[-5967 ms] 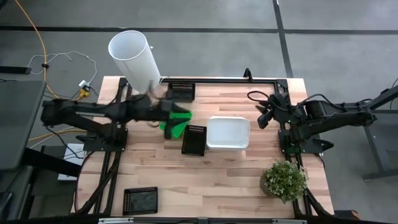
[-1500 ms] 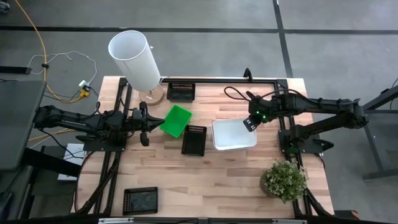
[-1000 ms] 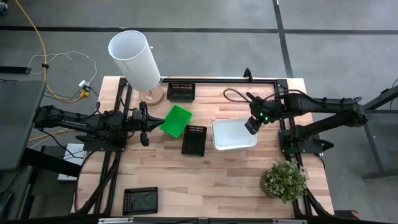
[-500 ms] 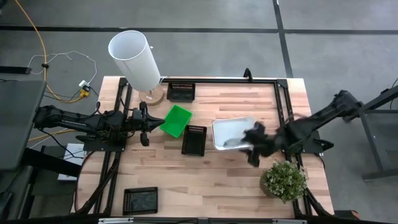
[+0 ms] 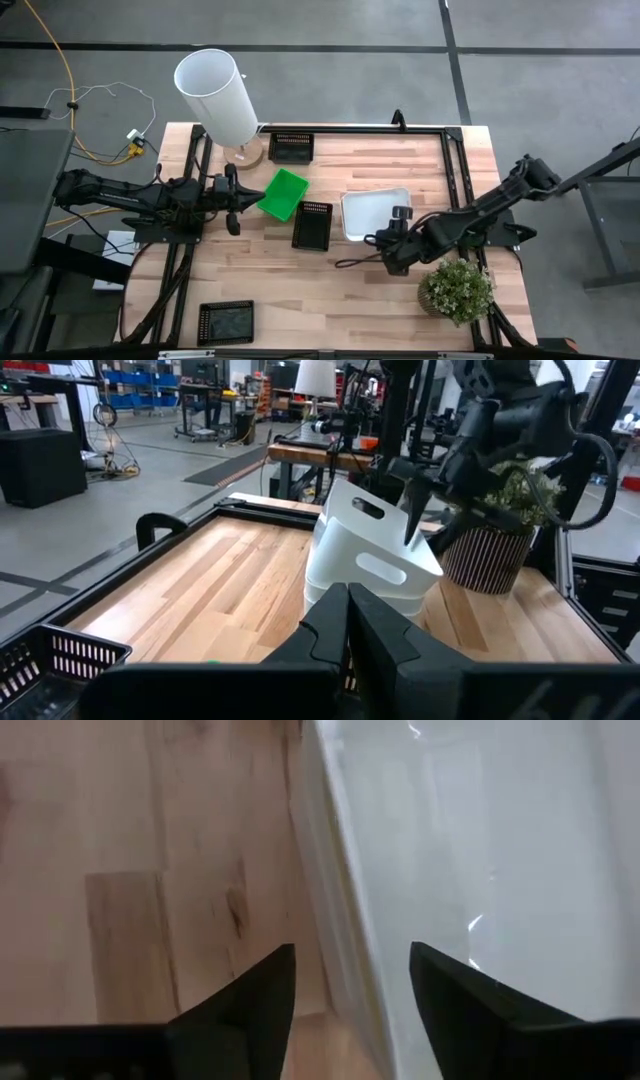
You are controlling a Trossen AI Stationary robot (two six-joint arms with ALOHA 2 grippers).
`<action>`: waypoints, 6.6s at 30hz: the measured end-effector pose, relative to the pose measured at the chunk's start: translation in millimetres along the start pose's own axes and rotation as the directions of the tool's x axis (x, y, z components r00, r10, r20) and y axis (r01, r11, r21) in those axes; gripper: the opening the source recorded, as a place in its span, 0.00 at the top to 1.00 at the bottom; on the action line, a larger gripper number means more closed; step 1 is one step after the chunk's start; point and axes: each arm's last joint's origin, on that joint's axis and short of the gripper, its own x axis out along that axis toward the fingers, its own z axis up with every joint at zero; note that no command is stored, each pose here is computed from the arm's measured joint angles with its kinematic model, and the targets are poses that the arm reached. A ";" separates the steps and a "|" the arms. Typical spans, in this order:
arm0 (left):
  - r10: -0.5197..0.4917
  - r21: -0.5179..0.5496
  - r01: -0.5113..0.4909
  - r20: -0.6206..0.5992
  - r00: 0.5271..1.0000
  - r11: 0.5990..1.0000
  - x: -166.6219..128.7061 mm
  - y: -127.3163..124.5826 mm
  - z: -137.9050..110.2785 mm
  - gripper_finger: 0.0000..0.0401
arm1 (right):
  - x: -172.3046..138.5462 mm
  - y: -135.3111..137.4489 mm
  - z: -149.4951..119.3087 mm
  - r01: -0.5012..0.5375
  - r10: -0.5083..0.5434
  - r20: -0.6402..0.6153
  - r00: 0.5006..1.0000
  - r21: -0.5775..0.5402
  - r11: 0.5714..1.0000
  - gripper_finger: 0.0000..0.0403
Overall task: Stack baskets by color
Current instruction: Stack the left white bin on the right white bin, then stack the bottom black bin on the middle black bin
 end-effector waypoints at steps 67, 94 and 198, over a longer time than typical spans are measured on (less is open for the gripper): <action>0.002 0.012 -0.002 -0.012 1.000 1.000 1.7 -0.3 -1.4 1.00 | -107.0 -38.1 -32.8 0.180 -0.293 0.360 0.886 0.316 0.931 0.36; -0.065 0.023 0.064 0.041 0.997 0.998 1.5 -2.7 4.2 1.00 | -24.2 -67.1 -75.7 -0.150 -0.191 0.893 0.409 0.272 0.951 0.36; 0.268 -0.343 -0.362 -0.292 0.918 0.867 119.3 -71.6 36.5 1.00 | -12.9 -68.5 -74.3 -0.154 -0.187 0.870 0.456 0.284 0.946 0.36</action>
